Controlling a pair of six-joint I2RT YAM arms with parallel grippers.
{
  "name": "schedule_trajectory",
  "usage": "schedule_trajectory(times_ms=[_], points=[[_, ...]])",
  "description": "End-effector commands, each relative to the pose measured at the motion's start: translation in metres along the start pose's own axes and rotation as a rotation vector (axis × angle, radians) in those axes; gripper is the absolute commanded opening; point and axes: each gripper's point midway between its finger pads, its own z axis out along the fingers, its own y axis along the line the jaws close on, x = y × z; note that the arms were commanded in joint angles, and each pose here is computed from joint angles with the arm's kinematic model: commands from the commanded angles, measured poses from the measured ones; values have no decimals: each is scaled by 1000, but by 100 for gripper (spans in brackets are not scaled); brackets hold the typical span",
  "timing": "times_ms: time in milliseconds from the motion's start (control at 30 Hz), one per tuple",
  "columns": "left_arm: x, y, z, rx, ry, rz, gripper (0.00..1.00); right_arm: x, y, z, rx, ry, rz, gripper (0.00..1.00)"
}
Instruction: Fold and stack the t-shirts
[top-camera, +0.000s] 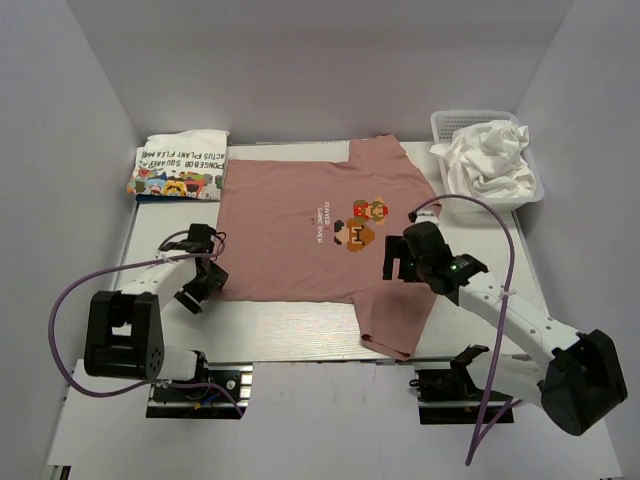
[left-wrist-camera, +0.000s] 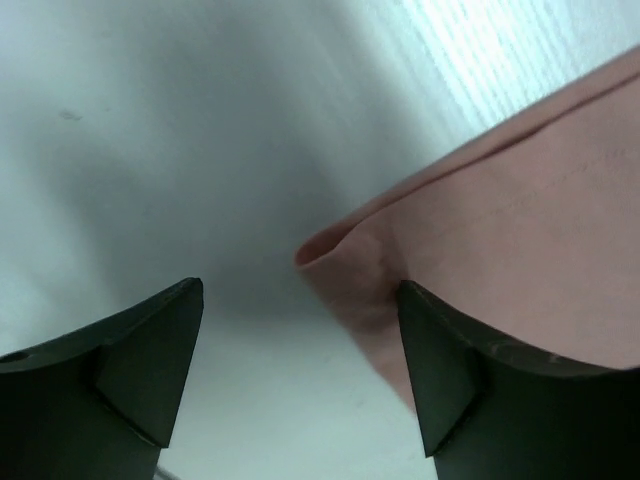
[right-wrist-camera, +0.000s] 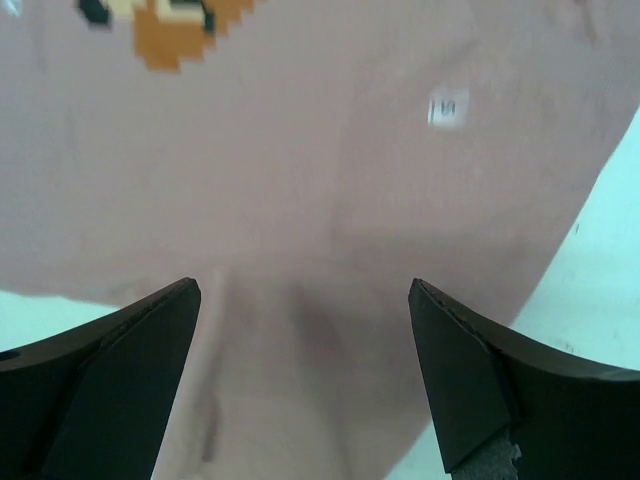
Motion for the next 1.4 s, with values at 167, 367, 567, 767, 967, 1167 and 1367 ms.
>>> schedule_trajectory(times_ms=[167,367,567,767,967,1167,1367], points=[[16,-17,25,48,68,-35,11,67,-2,-27,39,191,-17,90],[18,-13,27,34,67,-31,0,121,17,-50,-26,376,-96,90],[8,-20,20,48,45,-29,0,164,23,-61,-11,513,-144,88],[0,-21,15,51,17,-16,0,202,17,-69,5,631,-190,85],[-4,-29,5,94,15,-18,0,209,2,-51,113,604,-201,62],[-6,-31,1,100,24,-18,0,181,2,-34,216,465,-167,0],[-23,-45,-15,130,-9,-21,0,127,3,-29,284,302,-128,0]])
